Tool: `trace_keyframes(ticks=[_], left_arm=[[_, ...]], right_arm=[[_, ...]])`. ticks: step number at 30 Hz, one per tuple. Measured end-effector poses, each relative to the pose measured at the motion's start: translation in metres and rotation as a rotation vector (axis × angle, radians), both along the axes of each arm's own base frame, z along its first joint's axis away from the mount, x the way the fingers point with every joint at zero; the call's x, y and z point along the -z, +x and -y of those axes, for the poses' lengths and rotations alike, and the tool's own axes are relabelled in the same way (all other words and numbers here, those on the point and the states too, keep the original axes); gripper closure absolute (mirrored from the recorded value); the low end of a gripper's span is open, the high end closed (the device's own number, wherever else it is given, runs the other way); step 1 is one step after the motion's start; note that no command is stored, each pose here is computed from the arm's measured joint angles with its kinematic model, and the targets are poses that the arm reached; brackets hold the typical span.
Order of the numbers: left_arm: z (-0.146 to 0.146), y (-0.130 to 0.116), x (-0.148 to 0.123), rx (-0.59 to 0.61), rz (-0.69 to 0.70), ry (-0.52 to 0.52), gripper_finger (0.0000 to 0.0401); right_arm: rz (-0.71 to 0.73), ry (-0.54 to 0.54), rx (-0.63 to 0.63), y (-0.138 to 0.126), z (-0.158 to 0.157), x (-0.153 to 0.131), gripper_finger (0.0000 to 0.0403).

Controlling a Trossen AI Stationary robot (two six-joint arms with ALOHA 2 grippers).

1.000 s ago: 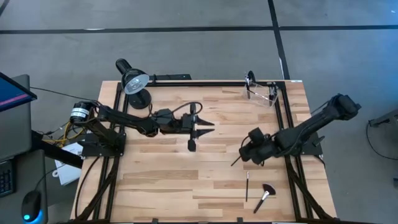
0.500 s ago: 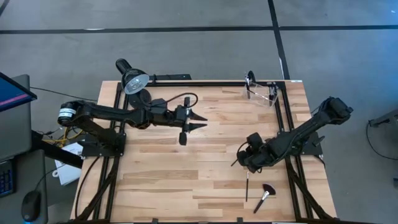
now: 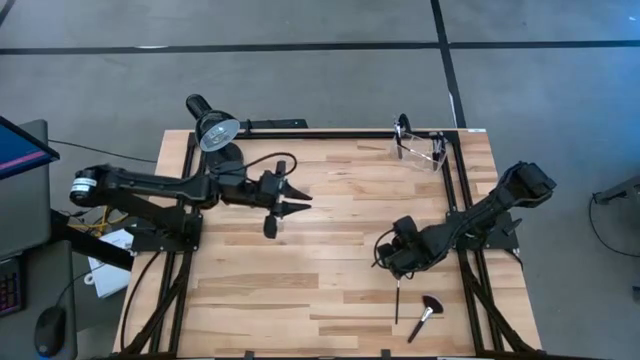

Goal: Sort items
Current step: Put the eyeshadow brush into the transparent organizer

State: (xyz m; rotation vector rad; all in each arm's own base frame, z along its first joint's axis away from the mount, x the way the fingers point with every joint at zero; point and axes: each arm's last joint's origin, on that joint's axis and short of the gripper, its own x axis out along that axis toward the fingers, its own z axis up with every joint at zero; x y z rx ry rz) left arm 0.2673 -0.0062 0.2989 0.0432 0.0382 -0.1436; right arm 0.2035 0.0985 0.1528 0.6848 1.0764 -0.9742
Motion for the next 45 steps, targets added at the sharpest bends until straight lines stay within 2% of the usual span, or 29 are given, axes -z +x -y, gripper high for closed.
trace_keyframes(ticks=[6,10,15,19,28,30,34,38,45], left_arm=[[0.011,-0.015,0.004,0.033,0.005,-0.004,0.0318],[0.016,-0.023,0.007,0.052,0.001,-0.032,0.0318],[0.021,-0.031,0.009,0.077,0.010,-0.036,0.0318],[0.022,-0.042,0.005,0.085,0.039,-0.038,0.0318],[0.018,-0.072,-0.005,0.085,0.135,-0.041,0.0318],[0.018,-0.075,-0.007,0.085,0.150,-0.042,0.0318],[0.017,-0.076,-0.005,0.083,0.150,-0.027,0.0318],[0.017,-0.076,-0.005,0.079,0.160,0.021,0.0318],[0.012,-0.080,-0.010,0.053,0.189,0.041,0.0318]], right_arm=[[0.004,0.040,0.025,0.000,-0.001,-0.002,0.0357],[-0.020,0.169,0.040,0.002,-0.004,-0.001,0.0351],[0.082,0.299,0.039,0.012,-0.023,-0.008,0.0350],[0.098,0.340,0.065,0.014,-0.040,-0.014,0.0350],[-0.035,0.373,0.149,0.025,-0.084,0.000,0.0350],[-0.081,0.330,0.163,0.030,-0.092,-0.002,0.0351],[-0.167,0.255,0.205,0.042,-0.105,-0.016,0.0352],[-0.163,0.259,0.220,0.056,-0.116,-0.022,0.0352],[-0.212,0.255,0.243,0.061,-0.122,-0.005,0.0352]])
